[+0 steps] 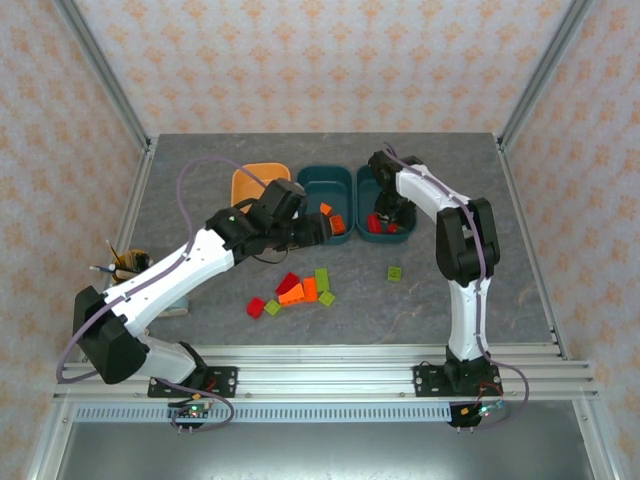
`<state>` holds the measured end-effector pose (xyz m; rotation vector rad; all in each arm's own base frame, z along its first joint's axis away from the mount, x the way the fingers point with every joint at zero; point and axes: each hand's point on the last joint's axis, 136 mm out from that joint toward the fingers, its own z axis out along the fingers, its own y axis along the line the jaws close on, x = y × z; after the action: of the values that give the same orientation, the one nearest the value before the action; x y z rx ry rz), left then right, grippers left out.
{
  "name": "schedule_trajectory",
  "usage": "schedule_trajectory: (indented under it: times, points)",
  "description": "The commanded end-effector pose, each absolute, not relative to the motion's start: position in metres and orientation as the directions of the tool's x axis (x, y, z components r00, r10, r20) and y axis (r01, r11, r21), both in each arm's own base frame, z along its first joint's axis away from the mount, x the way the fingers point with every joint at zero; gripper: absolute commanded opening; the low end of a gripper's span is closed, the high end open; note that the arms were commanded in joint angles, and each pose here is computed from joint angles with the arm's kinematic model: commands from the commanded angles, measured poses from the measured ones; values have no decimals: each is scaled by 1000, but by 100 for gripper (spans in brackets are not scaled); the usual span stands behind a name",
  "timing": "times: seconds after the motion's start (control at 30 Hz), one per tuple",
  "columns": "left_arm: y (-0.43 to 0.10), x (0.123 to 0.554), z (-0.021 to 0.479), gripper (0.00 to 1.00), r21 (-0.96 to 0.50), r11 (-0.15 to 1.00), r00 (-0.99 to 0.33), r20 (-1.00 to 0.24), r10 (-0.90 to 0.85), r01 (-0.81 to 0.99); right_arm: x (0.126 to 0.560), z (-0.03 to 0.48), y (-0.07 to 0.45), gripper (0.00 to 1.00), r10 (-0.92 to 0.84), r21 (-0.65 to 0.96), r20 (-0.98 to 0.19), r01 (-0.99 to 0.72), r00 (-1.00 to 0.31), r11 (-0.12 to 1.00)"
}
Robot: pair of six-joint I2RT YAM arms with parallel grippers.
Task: Sort the legos into containers by color
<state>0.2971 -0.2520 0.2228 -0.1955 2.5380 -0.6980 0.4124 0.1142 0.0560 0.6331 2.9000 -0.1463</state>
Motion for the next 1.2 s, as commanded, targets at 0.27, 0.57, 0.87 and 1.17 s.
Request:
schedule_trajectory:
  times: [0.27,0.57,0.87,1.17]
  points:
    - [-292,291,218,74,-484,873,-895,-413,-170,57,387,171,97,55,412,49,-363,424,-836,904]
    - [-357,289,169,75,-407,909,-931,-358,-68,91,255,227,65,60,427,168,-369,393,-825,904]
    - [-409,292,110,82,-210,974,-957,-288,25,89,142,230,46,70,479,267,-283,412,-831,871]
    - [-433,310,70,85,-113,988,-955,-288,72,108,110,236,60,75,480,436,-269,339,-835,834]
